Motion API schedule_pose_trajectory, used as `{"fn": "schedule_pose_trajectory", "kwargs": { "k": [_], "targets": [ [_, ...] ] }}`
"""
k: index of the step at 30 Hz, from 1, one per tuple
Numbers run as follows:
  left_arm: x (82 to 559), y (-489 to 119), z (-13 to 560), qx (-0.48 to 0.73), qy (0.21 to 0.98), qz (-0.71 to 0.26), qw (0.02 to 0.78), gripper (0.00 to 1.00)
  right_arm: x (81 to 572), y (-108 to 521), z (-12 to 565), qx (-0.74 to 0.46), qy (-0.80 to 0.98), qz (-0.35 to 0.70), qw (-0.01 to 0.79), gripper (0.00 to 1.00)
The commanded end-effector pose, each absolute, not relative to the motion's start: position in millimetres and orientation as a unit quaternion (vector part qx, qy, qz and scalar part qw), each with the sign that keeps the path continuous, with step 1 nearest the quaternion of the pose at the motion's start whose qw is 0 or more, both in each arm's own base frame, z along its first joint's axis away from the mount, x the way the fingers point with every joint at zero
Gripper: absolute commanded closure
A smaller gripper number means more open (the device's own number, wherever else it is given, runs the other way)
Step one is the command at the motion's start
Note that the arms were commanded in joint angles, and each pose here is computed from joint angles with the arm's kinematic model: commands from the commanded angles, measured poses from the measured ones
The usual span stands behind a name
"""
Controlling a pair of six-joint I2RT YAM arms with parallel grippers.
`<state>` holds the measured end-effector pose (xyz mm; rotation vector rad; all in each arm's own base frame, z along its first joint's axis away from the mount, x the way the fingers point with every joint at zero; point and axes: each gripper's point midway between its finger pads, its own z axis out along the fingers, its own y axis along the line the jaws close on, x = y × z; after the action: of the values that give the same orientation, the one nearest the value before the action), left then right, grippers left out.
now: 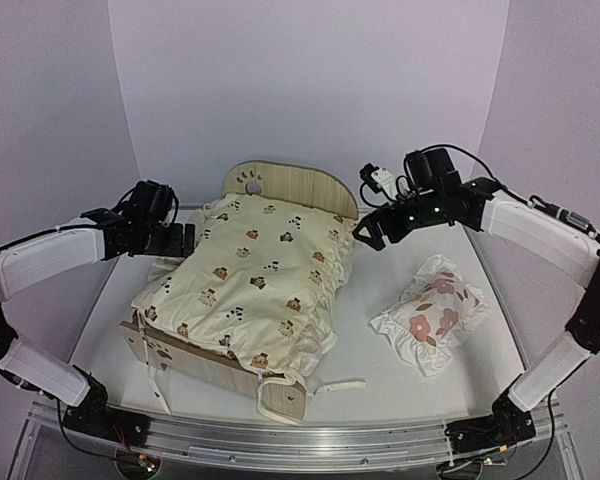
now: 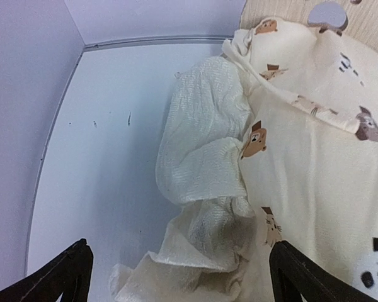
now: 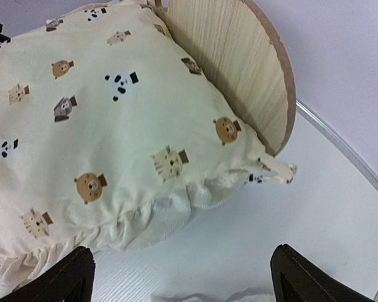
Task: Set up the pet bed
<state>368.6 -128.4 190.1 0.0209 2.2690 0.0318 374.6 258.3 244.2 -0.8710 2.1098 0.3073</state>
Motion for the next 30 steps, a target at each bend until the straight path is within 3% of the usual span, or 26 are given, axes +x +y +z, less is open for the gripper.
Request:
{"fn": "schedule_pose_trajectory", "kwargs": {
  "k": [1, 17, 21, 28, 30],
  "targets": [
    [351, -123, 221, -0.023, 0.899, -0.018, 0.436, 0.00, 406, 285, 268, -0.400, 0.780, 0.245, 0.413, 0.02],
    [327, -141, 226, 0.008, 0.897, -0.097, 0.432, 0.01, 539, 309, 234, -0.386, 0.761, 0.297, 0.428, 0.05],
    [327, -145, 220, 0.016, 0.899, -0.105, 0.425, 0.01, 550, 313, 228, -0.393, 0.751, 0.313, 0.429, 0.24],
    [328, -156, 206, 0.029, 0.905, -0.119, 0.407, 0.03, 559, 315, 228, -0.402, 0.733, 0.330, 0.439, 0.78],
    [328, -158, 205, 0.030, 0.906, -0.121, 0.405, 0.03, 560, 314, 229, -0.403, 0.731, 0.331, 0.441, 0.88]
  ]
}}
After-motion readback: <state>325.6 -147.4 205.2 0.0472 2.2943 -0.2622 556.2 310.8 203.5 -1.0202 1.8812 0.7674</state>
